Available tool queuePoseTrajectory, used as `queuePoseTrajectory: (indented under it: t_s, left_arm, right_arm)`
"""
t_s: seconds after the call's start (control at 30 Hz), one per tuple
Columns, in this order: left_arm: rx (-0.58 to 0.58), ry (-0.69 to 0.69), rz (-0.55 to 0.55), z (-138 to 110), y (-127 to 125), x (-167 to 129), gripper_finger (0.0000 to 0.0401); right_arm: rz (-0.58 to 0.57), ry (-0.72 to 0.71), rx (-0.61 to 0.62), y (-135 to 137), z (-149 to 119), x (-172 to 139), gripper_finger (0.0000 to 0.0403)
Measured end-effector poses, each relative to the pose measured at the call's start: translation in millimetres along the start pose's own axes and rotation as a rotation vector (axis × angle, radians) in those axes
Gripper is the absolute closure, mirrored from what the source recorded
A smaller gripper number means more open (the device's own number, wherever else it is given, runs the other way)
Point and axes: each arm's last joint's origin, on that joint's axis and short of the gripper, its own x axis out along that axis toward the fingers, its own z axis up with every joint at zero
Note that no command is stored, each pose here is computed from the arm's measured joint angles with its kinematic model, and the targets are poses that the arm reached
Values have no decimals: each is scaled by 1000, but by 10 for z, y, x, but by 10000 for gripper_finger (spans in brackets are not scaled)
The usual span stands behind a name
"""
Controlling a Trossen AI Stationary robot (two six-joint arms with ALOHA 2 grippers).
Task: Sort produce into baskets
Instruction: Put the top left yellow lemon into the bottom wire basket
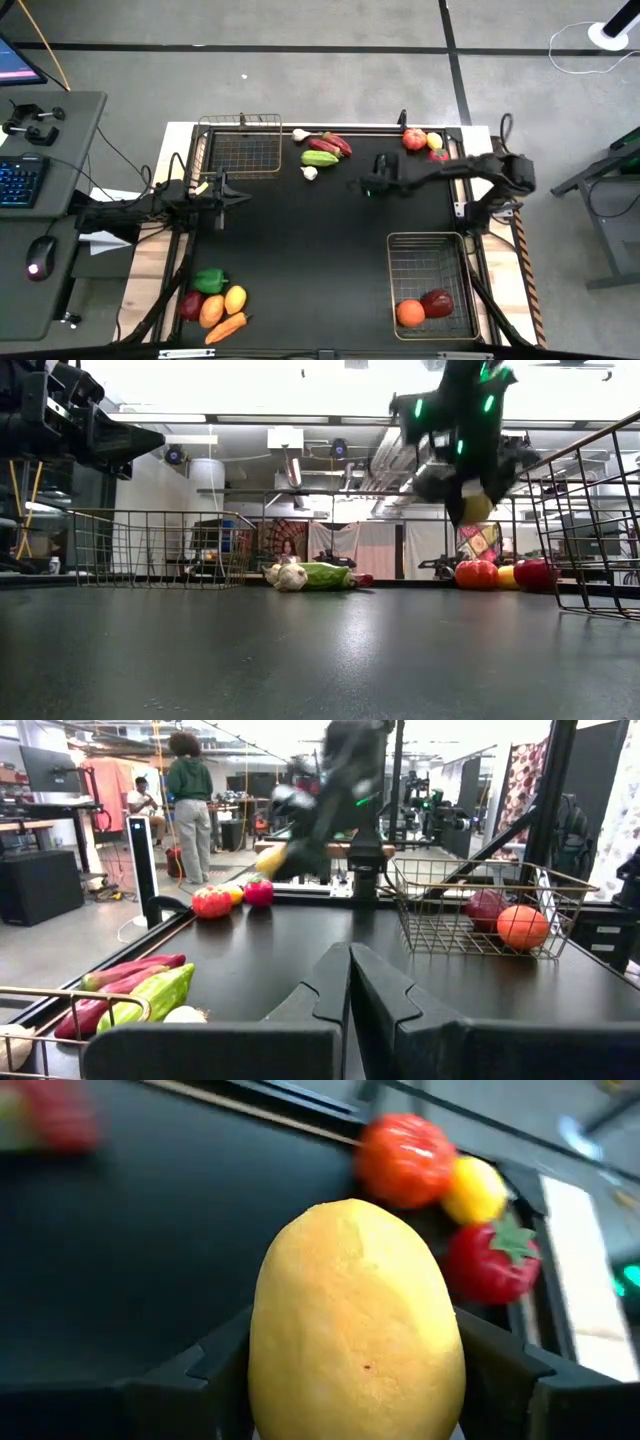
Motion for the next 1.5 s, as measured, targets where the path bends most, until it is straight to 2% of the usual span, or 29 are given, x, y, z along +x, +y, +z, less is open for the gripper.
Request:
queuePoseTrajectory:
  t_s: [0.13,0.33,0.57,0.67,0.77,0.93,1.2,1.5]
  left_arm:
    - [0,0,0,1,0,0,400]
    - [0,0,0,0,0,0,400]
    - [0,0,0,0,0,0,400]
    - [0,0,0,0,0,0,400]
    - [0,0,0,0,0,0,400]
    - [0,0,0,0,0,0,400]
    - [0,0,0,0,0,0,400]
    - [0,0,0,0,0,0,400]
  right_arm:
    - [205,-15,-97,32,-253,-549,164]
    - [485,63,-273,-7,-736,-1270,163]
    - [687,197,-277,-330,-1036,-1978,162]
    - [712,255,-241,-511,-1081,-2183,162]
    - [679,322,-203,-684,-1141,-2287,162]
    - [684,317,-195,-824,-1305,-2340,162]
    - [676,355,-288,-834,-1375,-2328,162]
    - [675,323,-248,-769,-1300,-2297,161]
